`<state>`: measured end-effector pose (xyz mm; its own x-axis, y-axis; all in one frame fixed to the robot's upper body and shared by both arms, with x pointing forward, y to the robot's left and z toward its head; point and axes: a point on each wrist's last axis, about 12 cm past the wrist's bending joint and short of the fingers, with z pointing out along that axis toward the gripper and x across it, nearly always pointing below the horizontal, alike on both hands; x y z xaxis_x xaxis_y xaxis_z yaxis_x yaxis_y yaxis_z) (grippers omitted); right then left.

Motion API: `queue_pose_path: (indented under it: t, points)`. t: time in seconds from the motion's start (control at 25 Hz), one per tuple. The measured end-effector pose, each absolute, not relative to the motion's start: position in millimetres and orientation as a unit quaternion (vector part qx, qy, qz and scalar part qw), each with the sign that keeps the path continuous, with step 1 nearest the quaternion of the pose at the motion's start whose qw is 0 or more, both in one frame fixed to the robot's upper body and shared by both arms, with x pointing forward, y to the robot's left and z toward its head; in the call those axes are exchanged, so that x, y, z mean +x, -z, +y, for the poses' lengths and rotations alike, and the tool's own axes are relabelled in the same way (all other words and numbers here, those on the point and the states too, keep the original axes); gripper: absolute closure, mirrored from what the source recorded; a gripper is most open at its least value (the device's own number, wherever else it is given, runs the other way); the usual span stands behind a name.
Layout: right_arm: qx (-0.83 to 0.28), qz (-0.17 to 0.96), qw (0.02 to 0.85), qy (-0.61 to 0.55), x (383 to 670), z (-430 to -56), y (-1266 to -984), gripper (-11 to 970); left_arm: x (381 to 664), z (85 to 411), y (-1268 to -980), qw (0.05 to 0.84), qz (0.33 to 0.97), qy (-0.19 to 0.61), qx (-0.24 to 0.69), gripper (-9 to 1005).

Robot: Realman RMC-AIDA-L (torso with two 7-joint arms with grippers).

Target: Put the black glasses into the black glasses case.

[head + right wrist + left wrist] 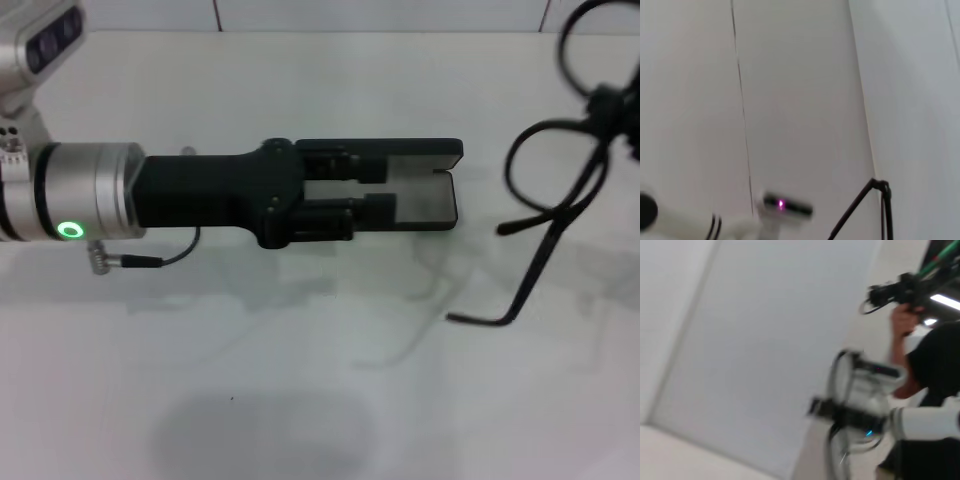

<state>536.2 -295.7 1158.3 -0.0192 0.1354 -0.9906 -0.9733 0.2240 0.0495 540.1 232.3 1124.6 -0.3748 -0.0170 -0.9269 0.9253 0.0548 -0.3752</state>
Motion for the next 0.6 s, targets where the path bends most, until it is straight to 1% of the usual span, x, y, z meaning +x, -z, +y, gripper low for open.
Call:
queue_pose_path:
  t: [0.08, 0.12, 0.2, 0.28, 0.4, 0.48, 0.6]
  points:
    - [-0.387, 0.514, 0.594, -0.483, 532.9, -301.7, -1162.3, 877, 540.5, 234.3, -1122.1, 0.413, 0.606, 0.565, 0.379, 394]
    - [-0.381, 0.506, 0.603, -0.484, 532.2, -302.6, -1163.9, 877, 539.5, 229.9, -1116.3, 0.405, 0.615, 0.557, 0.384, 395]
    - [-0.375, 0.501, 0.610, -0.485, 533.1, -299.3, -1163.9, 877, 538.1, 223.3, -1114.4, 0.397, 0.613, 0.560, 0.391, 395]
    - [-0.372, 0.500, 0.616, -0.481, 535.5, -293.0, -1161.7, 878, 534.4, 202.8, -1112.4, 0.371, 0.601, 0.572, 0.416, 395]
    - [-0.369, 0.508, 0.620, -0.471, 542.3, -283.0, -1156.1, 878, 530.3, 180.7, -1113.0, 0.341, 0.582, 0.585, 0.449, 395]
    - [-0.370, 0.515, 0.615, -0.469, 547.5, -276.0, -1152.5, 878, 528.9, 171.8, -1115.6, 0.333, 0.567, 0.592, 0.466, 395]
    - [-0.386, 0.532, 0.590, -0.468, 554.7, -262.6, -1145.8, 879, 529.8, 167.4, -1119.2, 0.336, 0.555, 0.597, 0.472, 395]
